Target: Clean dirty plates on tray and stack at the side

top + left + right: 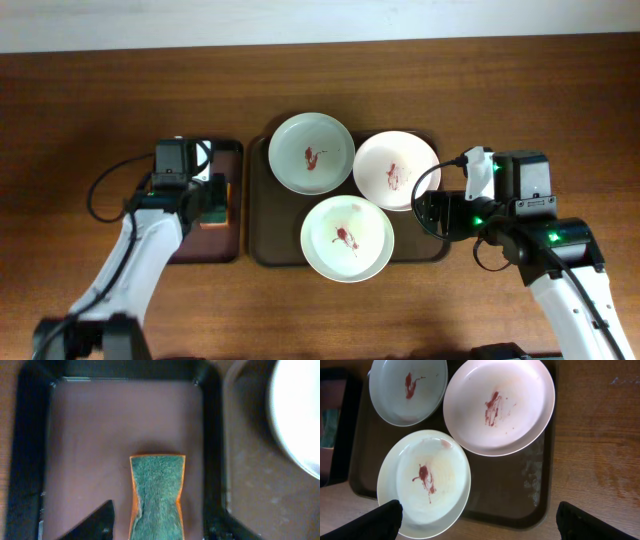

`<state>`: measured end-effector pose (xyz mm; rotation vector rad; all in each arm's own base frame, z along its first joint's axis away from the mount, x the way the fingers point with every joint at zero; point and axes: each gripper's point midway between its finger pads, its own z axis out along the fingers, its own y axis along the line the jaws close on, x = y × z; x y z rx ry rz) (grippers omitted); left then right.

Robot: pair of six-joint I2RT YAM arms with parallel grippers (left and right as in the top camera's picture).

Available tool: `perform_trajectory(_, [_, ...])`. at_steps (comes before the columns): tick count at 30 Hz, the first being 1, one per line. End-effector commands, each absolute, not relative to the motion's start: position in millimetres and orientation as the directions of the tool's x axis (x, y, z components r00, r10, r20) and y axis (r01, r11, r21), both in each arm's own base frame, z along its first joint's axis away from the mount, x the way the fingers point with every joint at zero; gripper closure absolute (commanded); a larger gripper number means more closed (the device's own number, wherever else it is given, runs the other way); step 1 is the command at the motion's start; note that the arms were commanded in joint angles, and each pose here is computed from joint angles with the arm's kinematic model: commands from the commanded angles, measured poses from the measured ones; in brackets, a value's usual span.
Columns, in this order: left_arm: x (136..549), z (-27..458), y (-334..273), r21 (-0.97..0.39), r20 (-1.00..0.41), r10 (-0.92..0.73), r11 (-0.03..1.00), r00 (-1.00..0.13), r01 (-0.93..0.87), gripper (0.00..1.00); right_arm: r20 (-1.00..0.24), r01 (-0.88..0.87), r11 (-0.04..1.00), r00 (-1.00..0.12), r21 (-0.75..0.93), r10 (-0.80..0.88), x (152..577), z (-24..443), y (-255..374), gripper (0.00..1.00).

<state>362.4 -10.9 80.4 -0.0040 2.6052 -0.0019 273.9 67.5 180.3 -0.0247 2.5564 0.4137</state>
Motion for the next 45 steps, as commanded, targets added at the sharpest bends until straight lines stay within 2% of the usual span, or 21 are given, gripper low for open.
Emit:
perform_trajectory(1, [361.3, 49.6, -9.8, 0.004, -0.434, 0.003, 1.0, -0.901, 0.002, 0.5, -0.529, -0.108, 0.952, -0.846, 0.287, 0.064, 278.1, 185.0, 67.5, 0.01])
perform_trajectory(5, [354.9, 21.9, -16.5, -0.031, -0.359, 0.004, 0.999, -0.933, 0.017, 0.52, -0.529, -0.106, 0.953, -0.846, 0.284, 0.063, 278.2, 184.8, 67.0, 0.01])
perform_trajectory(13, [354.1, 18.0, -10.0, 0.005, -0.349, 0.005, 1.0, -0.937, 0.003, 0.57, -0.528, -0.106, 0.953, -0.847, 0.285, 0.064, 278.0, 184.7, 67.0, 0.01])
perform_trajectory(14, [353.1, 15.2, -10.1, 0.005, -0.342, 0.005, 1.0, -0.94, 0.004, 0.6, -0.529, -0.106, 0.953, -0.846, 0.285, 0.064, 278.2, 184.9, 67.0, 0.01])
perform_trajectory(15, [351.8, 11.2, -9.9, 0.006, -0.33, 0.005, 1.0, -0.944, 0.003, 0.67, -0.529, -0.106, 0.953, -0.846, 0.285, 0.064, 278.2, 184.9, 67.0, 0.01])
perform_trajectory(18, [350.5, 3.5, -6.8, 0.023, -0.312, 0.005, 1.0, -0.95, -0.002, 1.0, -0.52, -0.103, 0.953, -0.852, 0.285, 0.063, 276.1, 183.3, 66.9, 0.01])
perform_trajectory(20, [353.8, 6.0, -7.0, 0.022, -0.324, 0.005, 1.0, -0.946, -0.002, 1.0, -0.501, -0.098, 0.953, -0.863, 0.286, 0.062, 274.5, 178.6, 66.9, 0.02])
perform_trajectory(23, [354.4, 12.3, -10.5, 0.003, -0.332, 0.004, 1.0, -0.943, 0.004, 1.0, -0.428, -0.098, 0.939, -0.902, 0.329, 0.056, 271.5, 162.5, 75.1, 0.14])
perform_trajectory(26, [348.8, 11.7, -21.0, -0.055, -0.311, 0.005, 0.998, -0.95, 0.023, 1.0, -0.303, -0.071, 0.925, -0.952, 0.374, 0.05, 269.1, 135.4, 83.4, 0.39])
perform_trajectory(29, [347.9, 11.4, -20.8, -0.055, -0.308, 0.005, 0.998, -0.951, 0.023, 1.0, -0.145, -0.038, 0.906, -0.989, 0.421, 0.026, 263.9, 101.3, 97.2, 0.48])
perform_trajectory(31, [347.9, 11.4, -20.8, -0.055, -0.308, 0.005, 0.998, -0.951, 0.023, 1.0, -0.067, -0.034, 0.909, -0.998, 0.416, -0.006, 259.0, 81.2, 105.3, 0.5])
perform_trajectory(32, [348.0, 11.5, -20.8, -0.055, -0.308, 0.005, 0.998, -0.951, 0.023, 1.0, -0.019, -0.037, 0.912, -0.999, 0.409, -0.032, 256.0, 67.2, 111.4, 0.55])
perform_trajectory(34, [347.8, 11.4, -20.8, -0.055, -0.307, 0.005, 0.998, -0.952, 0.023, 1.0, 0.032, -0.041, 0.914, -0.998, 0.403, -0.058, 254.0, 48.8, 118.6, 0.65])
perform_trajectory(36, [347.8, 11.4, -20.8, -0.055, -0.307, 0.005, 0.998, -0.952, 0.023, 1.0, 0.081, -0.021, 0.918, -0.995, 0.396, -0.058, 254.7, 28.8, 121.9, 0.68])
perform_trajectory(38, [347.8, 11.4, -20.8, -0.055, -0.307, 0.005, 0.998, -0.952, 0.023, 1.0, 0.091, -0.018, 0.919, -0.994, 0.394, -0.058, 257.8, 18.4, 122.5, 0.71])
perform_trajectory(42, [347.8, 11.6, -20.9, -0.055, -0.308, 0.005, 0.998, -0.951, 0.023, 1.0, 0.054, -0.015, 0.916, -0.998, 0.401, -0.04, 270.8, 13.3, 125.5, 0.85])
perform_trajectory(43, [348.3, 12.6, -20.9, -0.055, -0.311, 0.005, 0.998, -0.95, 0.023, 1.0, 0.05, -0.018, 0.914, -0.998, 0.406, -0.042, 271.4, 13.6, 127.0, 0.86])
perform_trajectory(45, [350.3, 19.7, -21.0, -0.056, -0.331, 0.004, 0.998, -0.944, 0.024, 1.0, 0.037, -0.036, 0.908, -0.998, 0.417, -0.057, 272.6, 14.5, 133.0, 0.96])
